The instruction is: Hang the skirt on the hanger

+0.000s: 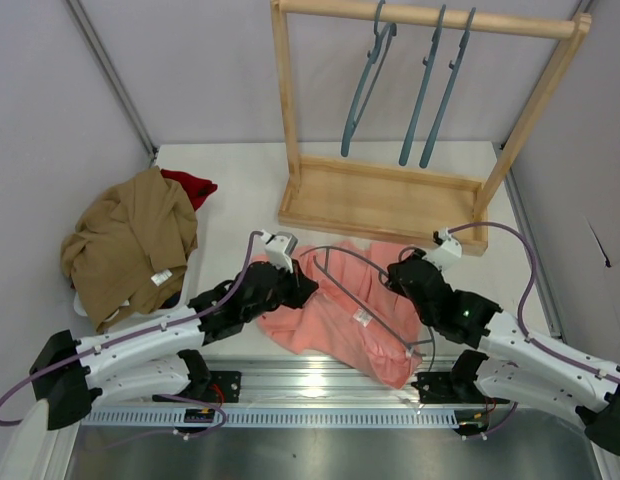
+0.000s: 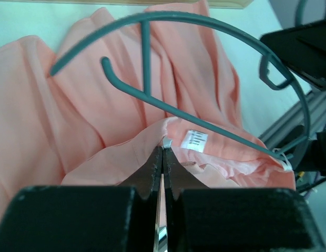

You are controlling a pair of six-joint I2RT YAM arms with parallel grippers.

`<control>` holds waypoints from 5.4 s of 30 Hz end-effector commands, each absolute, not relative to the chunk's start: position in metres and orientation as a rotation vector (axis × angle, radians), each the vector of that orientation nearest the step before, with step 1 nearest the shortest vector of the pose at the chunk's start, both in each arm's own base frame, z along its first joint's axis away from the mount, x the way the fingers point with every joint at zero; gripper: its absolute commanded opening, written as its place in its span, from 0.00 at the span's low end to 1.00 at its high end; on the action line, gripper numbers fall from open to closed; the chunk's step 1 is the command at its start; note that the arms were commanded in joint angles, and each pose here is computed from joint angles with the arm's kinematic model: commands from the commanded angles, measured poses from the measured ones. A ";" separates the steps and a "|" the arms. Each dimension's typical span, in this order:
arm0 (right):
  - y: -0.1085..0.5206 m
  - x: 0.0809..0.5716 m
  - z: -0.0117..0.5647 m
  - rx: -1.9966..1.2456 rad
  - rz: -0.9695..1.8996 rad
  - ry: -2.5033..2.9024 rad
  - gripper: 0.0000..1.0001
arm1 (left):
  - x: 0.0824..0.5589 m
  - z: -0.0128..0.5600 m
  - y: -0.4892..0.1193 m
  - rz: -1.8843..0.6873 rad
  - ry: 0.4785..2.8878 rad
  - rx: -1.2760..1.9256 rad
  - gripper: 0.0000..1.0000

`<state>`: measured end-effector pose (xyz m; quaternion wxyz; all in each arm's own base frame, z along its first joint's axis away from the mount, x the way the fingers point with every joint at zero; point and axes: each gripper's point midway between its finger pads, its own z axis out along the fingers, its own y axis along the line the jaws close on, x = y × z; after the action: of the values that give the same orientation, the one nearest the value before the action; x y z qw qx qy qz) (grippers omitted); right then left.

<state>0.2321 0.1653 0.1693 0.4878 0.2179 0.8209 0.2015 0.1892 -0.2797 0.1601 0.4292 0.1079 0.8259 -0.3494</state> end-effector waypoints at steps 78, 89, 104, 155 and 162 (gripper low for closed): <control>0.175 0.239 0.198 0.468 0.537 1.912 0.00 | 0.213 0.190 -0.249 -0.617 2.099 0.472 0.04; 0.185 0.247 0.225 0.474 0.639 1.810 0.00 | 0.193 0.177 -0.286 -0.743 2.123 0.557 0.04; 0.178 0.236 0.291 0.377 0.780 1.605 0.00 | 0.196 0.194 -0.274 -0.729 2.080 0.464 0.20; 0.284 0.167 0.554 -0.818 0.950 1.161 0.00 | 0.146 0.441 -0.280 -0.780 1.379 1.240 0.17; 0.286 0.165 0.537 -0.909 1.010 1.165 0.00 | 0.130 0.437 -0.274 -0.922 1.369 1.268 0.26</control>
<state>0.1742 0.2966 0.4980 0.5881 -0.3967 0.5688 0.4162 0.1527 -0.2787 0.4285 0.5228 0.5150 0.5934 -0.3307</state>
